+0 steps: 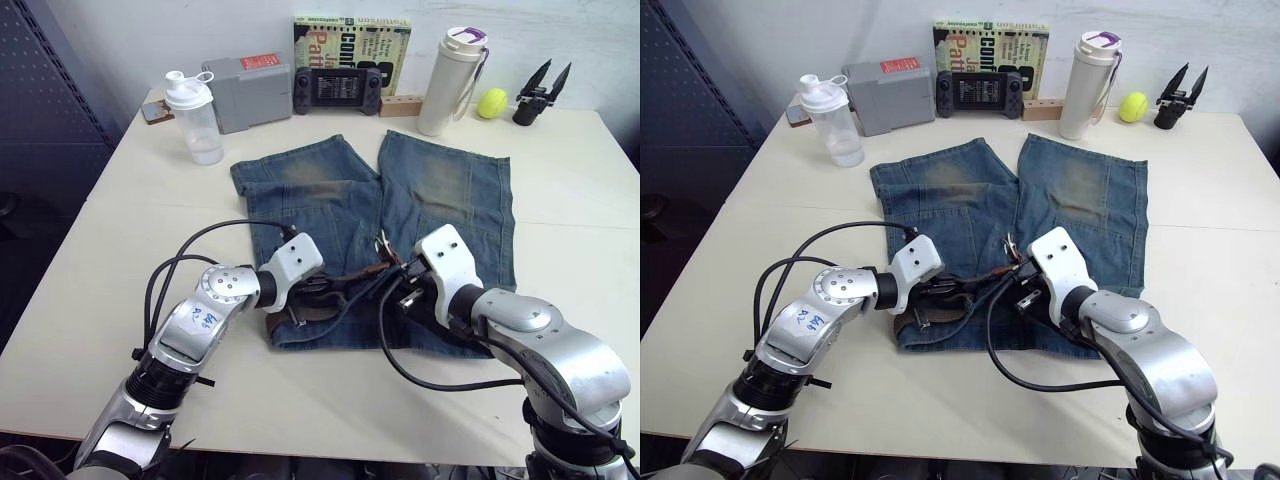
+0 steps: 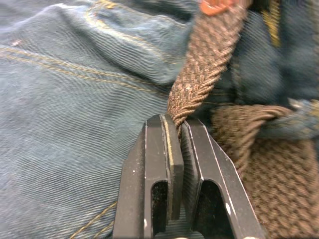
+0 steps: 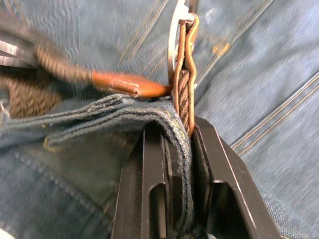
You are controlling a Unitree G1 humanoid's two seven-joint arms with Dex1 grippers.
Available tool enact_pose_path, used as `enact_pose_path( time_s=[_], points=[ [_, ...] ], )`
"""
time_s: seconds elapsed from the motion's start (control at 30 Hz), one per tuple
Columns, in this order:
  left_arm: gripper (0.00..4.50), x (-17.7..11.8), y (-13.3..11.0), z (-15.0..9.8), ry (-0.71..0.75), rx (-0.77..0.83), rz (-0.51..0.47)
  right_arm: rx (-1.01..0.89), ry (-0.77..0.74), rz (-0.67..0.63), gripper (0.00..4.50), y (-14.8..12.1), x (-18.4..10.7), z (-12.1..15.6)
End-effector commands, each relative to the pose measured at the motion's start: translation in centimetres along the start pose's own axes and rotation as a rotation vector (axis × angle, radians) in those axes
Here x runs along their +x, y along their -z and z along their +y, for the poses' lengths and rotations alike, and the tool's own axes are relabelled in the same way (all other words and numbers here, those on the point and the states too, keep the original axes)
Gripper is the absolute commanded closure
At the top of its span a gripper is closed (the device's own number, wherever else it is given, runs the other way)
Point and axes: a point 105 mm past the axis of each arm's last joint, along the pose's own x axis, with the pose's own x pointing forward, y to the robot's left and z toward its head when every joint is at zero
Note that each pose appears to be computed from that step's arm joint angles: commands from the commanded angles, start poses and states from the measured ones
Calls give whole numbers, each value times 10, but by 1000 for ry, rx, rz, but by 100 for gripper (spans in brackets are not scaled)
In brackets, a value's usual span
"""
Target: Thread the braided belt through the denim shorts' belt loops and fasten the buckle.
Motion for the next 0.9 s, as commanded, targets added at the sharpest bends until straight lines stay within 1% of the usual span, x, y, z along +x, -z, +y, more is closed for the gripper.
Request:
enact_pose_path(
  time_s=[0.03,0.3,0.53,0.77,0.9],
  points=[
    [450,-3,-15,2,-22,29,-47,-18,-63,-15,447,-1,-4,14],
    [450,-6,-8,11,-67,7,-26,-9,-73,9,447,6,-9,13],
    [450,-9,-5,17,-102,-6,-17,-8,-67,11,447,7,-17,8],
    [450,-8,-4,15,-106,-18,-21,4,-121,17,447,8,-18,19],
    [450,-9,-6,19,-116,-11,-23,-10,-109,38,447,13,-20,14]
  ],
)
